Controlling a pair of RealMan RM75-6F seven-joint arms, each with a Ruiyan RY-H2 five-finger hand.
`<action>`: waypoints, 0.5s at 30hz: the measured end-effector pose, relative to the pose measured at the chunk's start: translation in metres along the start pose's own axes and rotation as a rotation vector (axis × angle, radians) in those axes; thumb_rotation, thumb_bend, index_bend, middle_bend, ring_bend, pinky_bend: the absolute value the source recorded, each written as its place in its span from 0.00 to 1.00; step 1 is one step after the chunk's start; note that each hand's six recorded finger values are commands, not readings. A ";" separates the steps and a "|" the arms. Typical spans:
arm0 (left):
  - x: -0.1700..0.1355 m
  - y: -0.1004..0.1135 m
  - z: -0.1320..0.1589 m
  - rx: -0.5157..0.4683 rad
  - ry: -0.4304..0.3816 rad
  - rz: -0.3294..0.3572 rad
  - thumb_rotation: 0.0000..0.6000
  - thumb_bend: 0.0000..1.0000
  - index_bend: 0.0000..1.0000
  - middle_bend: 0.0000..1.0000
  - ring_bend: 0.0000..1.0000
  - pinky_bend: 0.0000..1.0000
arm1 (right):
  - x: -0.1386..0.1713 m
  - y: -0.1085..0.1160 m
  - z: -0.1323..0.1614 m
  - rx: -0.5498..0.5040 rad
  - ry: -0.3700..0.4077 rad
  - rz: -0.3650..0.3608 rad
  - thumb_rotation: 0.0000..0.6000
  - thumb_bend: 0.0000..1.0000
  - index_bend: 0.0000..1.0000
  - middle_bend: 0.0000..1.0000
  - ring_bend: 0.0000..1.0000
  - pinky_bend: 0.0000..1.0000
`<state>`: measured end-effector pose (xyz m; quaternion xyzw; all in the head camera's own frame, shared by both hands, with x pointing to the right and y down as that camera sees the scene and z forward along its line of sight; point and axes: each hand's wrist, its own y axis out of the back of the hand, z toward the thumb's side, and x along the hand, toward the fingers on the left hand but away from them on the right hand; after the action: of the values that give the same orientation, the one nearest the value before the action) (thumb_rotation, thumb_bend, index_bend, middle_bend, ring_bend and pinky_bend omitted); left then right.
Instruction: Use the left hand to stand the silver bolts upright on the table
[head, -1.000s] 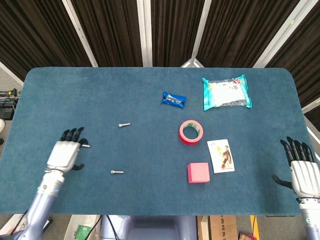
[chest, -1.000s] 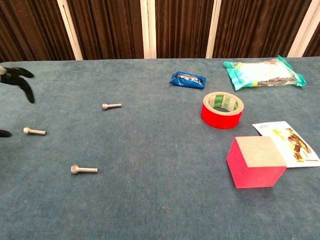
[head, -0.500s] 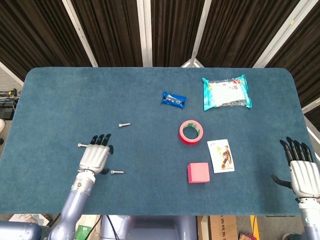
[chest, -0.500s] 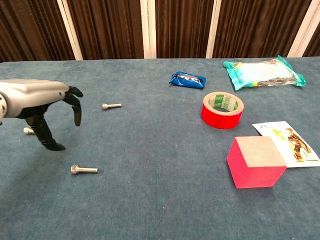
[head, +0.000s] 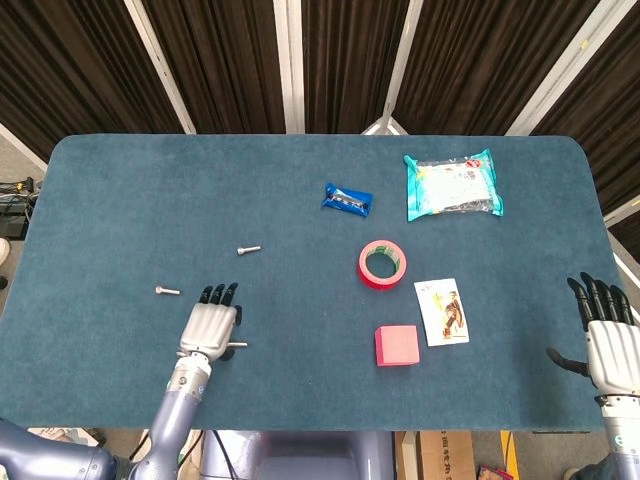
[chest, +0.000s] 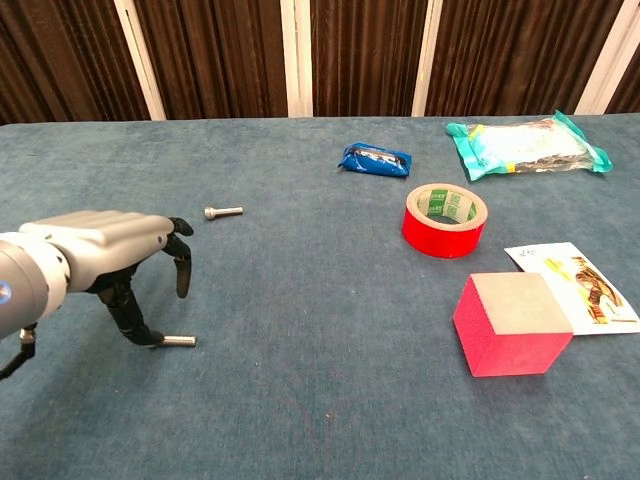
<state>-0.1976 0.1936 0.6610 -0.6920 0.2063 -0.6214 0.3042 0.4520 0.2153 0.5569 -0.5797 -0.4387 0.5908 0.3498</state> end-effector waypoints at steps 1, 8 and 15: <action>0.001 -0.002 0.001 -0.003 -0.005 0.003 1.00 0.34 0.45 0.00 0.00 0.00 | 0.000 0.000 0.000 0.000 0.000 0.000 1.00 0.01 0.09 0.01 0.00 0.00; 0.004 -0.013 0.008 0.001 -0.035 0.027 1.00 0.36 0.46 0.00 0.00 0.00 | -0.001 0.002 -0.002 -0.008 -0.011 -0.008 1.00 0.01 0.09 0.01 0.00 0.00; 0.004 -0.018 0.012 0.007 -0.042 0.032 1.00 0.41 0.47 0.00 0.00 0.00 | -0.001 0.002 -0.005 -0.017 -0.031 -0.010 1.00 0.01 0.10 0.01 0.00 0.00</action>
<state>-0.1869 0.2059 0.6761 -0.7003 0.2085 -0.6027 0.3207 0.4568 0.2143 0.5559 -0.5713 -0.4520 0.5940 0.3412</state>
